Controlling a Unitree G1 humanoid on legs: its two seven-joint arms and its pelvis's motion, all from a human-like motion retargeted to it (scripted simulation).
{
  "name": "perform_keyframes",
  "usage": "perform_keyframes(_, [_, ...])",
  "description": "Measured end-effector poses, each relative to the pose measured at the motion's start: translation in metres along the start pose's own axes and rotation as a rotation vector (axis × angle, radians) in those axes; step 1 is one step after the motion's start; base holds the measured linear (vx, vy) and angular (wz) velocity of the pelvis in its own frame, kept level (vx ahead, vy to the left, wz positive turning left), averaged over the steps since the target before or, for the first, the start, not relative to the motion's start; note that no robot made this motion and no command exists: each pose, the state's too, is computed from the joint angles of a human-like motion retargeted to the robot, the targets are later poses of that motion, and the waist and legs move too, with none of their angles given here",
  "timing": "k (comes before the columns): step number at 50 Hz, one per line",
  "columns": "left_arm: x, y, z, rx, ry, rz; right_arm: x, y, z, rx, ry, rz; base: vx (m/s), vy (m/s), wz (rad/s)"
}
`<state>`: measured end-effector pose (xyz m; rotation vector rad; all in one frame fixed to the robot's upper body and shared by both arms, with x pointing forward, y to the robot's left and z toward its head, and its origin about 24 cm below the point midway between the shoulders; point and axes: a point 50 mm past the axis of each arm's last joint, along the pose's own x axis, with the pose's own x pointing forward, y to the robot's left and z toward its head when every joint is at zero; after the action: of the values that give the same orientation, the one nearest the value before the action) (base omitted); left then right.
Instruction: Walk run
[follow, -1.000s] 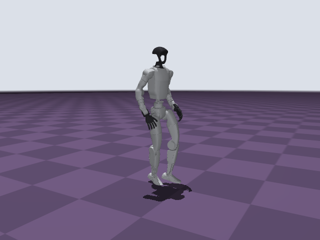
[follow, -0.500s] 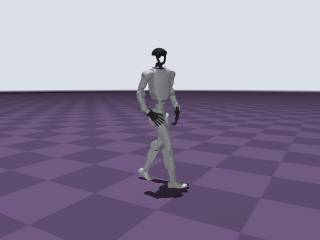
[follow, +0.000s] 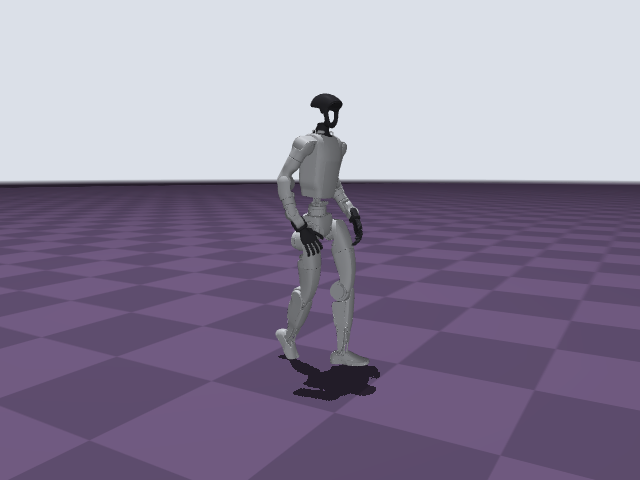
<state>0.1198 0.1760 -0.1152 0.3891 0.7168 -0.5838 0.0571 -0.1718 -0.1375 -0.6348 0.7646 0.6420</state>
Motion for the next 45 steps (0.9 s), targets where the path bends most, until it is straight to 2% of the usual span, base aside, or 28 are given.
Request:
perform_keyframes(3, [-0.001,-0.007,-0.011,-0.025,0.065,-0.064,-0.002,0.013,-0.007,-0.027,0.071,0.156,1.56,-0.29,0.7])
perform_keyframes(5, [-0.002,-0.004,-0.019,-0.022,0.122,-0.09,0.0,0.014,-0.003,-0.048,0.08,0.17,1.05,-0.29,-0.39])
perform_keyframes(10, [-0.004,-0.01,-0.032,0.069,0.224,-0.207,-0.003,0.005,0.01,0.057,-0.024,-0.071,1.06,-0.3,-0.47])
perform_keyframes(14, [-0.006,-0.031,-0.037,0.051,0.205,-0.278,-0.009,-0.011,0.018,0.169,-0.113,-0.261,1.3,-0.27,0.81])
perform_keyframes(18, [-0.009,-0.041,-0.044,-0.02,0.207,-0.227,-0.011,-0.028,0.019,0.137,-0.137,-0.322,1.22,-0.3,0.48])
perform_keyframes(23, [-0.013,-0.042,-0.048,-0.183,0.173,-0.185,-0.003,-0.027,0.027,0.007,-0.138,-0.22,1.37,-0.48,-0.34])
perform_keyframes(28, [-0.003,-0.048,-0.045,-0.189,0.209,-0.192,0.006,-0.016,0.015,0.06,-0.049,-0.113,1.17,-0.4,-0.17])
perform_keyframes(33, [0.005,-0.034,-0.02,-0.224,0.021,0.035,0.004,-0.004,-0.005,-0.023,0.058,0.103,1.32,-0.27,-0.38])
perform_keyframes(37, [0.001,-0.011,-0.003,-0.157,-0.119,0.175,0.0,-0.004,-0.012,-0.088,0.07,0.111,1.26,-0.19,-1.3])
perform_keyframes(41, [0.006,-0.009,0.0,-0.131,-0.1,0.136,0.004,-0.01,-0.009,-0.124,0.054,0.086,1.18,-0.21,-0.2])
perform_keyframes(45, [0.002,-0.023,-0.023,-0.151,0.044,-0.005,0.01,-0.002,-0.004,-0.111,0.064,0.225,1.53,-0.38,0.13])
